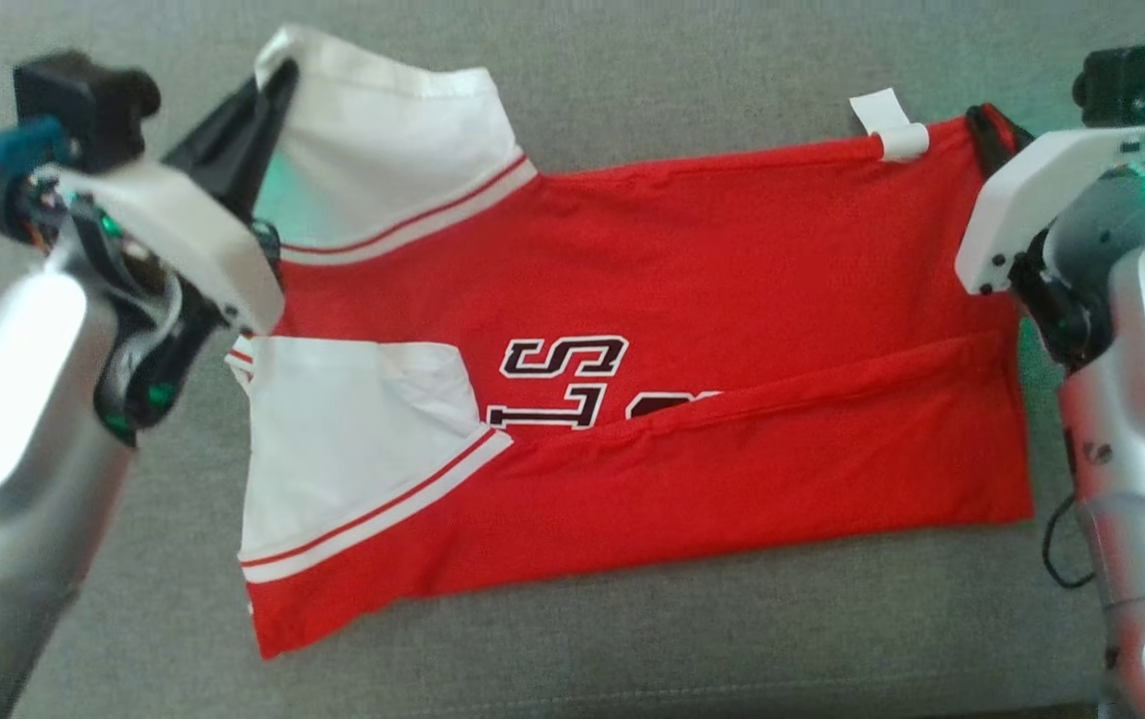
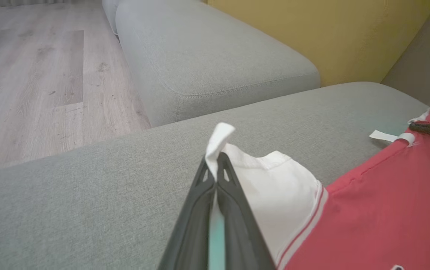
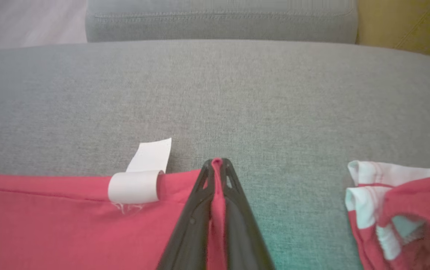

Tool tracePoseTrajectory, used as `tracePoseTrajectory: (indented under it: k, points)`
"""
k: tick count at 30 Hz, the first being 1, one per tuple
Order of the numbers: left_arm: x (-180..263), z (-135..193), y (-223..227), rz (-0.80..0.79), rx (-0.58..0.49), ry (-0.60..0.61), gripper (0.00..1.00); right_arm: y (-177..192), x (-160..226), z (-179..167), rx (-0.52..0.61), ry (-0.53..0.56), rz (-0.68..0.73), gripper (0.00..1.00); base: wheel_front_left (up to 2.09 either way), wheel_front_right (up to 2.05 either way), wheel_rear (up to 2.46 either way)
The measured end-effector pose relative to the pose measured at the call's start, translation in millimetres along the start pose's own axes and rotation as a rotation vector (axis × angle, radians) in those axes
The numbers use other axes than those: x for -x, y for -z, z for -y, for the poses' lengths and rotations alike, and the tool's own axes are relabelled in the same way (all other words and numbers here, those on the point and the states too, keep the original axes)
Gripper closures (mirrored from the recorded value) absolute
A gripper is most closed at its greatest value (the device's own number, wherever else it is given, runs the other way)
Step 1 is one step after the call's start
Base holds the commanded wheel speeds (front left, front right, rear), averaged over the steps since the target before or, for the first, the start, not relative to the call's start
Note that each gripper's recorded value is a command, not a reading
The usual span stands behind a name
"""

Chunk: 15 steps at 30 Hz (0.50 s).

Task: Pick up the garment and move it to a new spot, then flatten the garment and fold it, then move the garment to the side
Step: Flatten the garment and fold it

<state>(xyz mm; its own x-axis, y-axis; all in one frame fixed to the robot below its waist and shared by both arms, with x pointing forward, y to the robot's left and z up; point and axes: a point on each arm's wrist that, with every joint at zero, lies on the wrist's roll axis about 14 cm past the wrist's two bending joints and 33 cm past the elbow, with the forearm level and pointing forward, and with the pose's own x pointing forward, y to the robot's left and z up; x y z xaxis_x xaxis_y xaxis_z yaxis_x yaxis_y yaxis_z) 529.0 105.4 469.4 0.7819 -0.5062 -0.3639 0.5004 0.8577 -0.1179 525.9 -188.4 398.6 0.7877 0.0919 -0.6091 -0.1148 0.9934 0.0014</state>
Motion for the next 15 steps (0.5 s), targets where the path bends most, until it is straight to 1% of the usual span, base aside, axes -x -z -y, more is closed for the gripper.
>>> tracePoseTrajectory:
  k: [2, 7, 8, 10, 15]
  points:
    - [15, 10, -5, 0.038, 0.005, 0.017, 1.00, -1, 12, -5, -0.004, -0.013, 0.039, 1.00, 0.00, 0.00, 0.00]
    - [50, 31, -3, 0.088, 0.026, 0.027, 1.00, 18, 40, -8, -0.036, -0.023, 0.072, 1.00, 0.00, 0.00, 0.00]
    - [50, 31, -3, 0.088, 0.026, 0.027, 1.00, 18, 40, -8, -0.036, -0.023, 0.072, 1.00, 0.00, 0.00, 0.00]
    - [73, 47, 9, 0.103, 0.056, 0.024, 1.00, 23, 59, -7, -0.060, -0.020, 0.108, 1.00, 0.00, 0.00, 0.00]
    - [108, 64, 36, 0.111, 0.127, -0.012, 1.00, 32, 84, -12, -0.080, -0.024, 0.144, 1.00, 0.00, 0.00, 0.00]
